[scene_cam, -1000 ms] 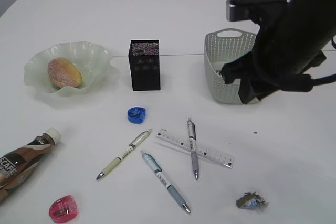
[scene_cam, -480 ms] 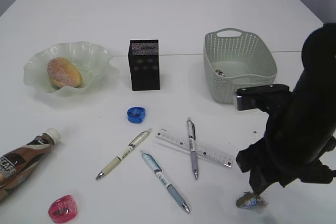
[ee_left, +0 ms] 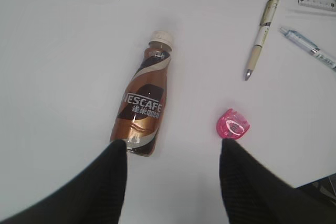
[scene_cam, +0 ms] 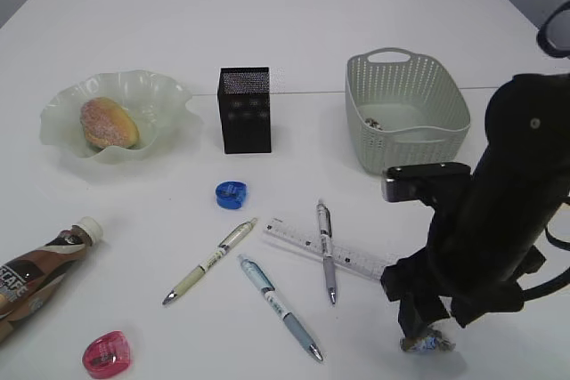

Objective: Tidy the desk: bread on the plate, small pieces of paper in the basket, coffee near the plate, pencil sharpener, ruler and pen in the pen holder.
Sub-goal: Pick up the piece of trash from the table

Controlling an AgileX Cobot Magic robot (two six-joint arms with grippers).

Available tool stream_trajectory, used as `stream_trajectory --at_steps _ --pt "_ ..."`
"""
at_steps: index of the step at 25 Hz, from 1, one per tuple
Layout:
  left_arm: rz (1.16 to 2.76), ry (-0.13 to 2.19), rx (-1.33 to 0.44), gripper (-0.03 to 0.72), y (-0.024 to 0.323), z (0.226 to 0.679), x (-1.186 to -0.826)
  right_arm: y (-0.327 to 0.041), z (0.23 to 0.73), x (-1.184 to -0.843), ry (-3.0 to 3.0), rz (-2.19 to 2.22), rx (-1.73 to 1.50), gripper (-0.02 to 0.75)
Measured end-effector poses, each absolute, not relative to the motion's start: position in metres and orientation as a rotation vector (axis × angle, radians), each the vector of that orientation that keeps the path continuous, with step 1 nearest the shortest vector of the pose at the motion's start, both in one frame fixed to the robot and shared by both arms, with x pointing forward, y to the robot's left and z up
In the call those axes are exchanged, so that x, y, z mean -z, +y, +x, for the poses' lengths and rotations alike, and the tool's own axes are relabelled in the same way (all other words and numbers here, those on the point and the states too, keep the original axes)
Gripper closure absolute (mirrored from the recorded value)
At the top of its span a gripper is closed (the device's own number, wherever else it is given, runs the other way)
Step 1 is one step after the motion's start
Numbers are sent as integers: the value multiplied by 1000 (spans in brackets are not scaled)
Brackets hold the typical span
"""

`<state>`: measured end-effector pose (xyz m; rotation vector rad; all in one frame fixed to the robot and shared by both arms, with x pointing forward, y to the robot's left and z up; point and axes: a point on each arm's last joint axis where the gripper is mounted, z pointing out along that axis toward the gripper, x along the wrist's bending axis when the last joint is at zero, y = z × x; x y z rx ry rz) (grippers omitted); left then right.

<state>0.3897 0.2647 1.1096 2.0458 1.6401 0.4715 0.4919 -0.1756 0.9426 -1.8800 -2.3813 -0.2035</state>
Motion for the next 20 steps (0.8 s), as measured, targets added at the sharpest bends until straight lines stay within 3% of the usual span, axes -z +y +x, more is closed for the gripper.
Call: stream_trajectory --at_steps 9,20 --pt "2045 1639 -473 272 265 390 -1110 -173 497 -908 -2331 -1870 71 256" --pt "2038 1635 -475 272 264 390 -1110 -172 500 -898 -2327 -1882 73 266"
